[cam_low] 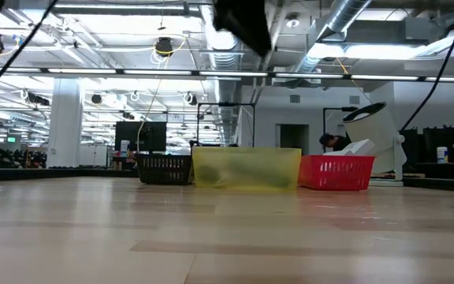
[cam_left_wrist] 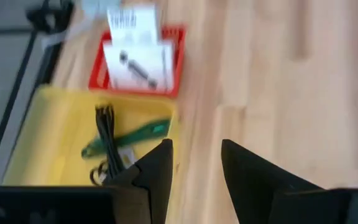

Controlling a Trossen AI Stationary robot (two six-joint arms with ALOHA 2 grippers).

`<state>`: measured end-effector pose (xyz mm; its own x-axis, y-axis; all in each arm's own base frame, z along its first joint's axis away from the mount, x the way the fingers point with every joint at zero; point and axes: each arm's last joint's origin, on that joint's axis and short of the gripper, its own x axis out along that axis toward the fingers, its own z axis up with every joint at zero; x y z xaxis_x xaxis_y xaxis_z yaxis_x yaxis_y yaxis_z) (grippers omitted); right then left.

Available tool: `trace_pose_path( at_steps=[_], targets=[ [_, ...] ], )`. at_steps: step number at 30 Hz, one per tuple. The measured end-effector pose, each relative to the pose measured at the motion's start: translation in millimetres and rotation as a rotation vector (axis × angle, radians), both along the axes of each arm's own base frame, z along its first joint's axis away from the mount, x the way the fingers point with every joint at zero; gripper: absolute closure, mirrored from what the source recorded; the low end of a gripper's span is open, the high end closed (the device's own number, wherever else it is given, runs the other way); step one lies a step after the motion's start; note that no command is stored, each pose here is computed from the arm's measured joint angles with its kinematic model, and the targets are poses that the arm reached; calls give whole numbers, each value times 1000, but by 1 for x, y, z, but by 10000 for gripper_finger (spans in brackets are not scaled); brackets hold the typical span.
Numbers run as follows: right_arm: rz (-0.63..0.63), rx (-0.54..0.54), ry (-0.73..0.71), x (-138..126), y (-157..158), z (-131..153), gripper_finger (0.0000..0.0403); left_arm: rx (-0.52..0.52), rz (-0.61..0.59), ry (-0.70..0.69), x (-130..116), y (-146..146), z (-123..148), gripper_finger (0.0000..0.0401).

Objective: Pick and place items into bin
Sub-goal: Return to Home Position

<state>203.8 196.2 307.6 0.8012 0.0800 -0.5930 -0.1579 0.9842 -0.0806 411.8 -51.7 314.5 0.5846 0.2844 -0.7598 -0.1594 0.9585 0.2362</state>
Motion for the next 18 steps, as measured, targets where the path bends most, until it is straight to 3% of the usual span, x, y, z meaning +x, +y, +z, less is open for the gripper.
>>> trace_pose_path(
  at_steps=[6, 9, 13, 18],
  targets=[
    [69, 108, -167, -45, -46, 57, 310, -24, -97, -158, -40, -31, 56, 271],
    [53, 165, -209, -72, -76, 70, 310, -20, -130, -238, -66, -46, 83, 271],
    [-22, 215, -280, -101, -109, 68, 310, -29, -180, -302, -99, -66, 107, 271],
    [-95, 275, -358, -122, -135, 40, 310, -78, -194, -391, -140, -88, 131, 271]
  ],
)
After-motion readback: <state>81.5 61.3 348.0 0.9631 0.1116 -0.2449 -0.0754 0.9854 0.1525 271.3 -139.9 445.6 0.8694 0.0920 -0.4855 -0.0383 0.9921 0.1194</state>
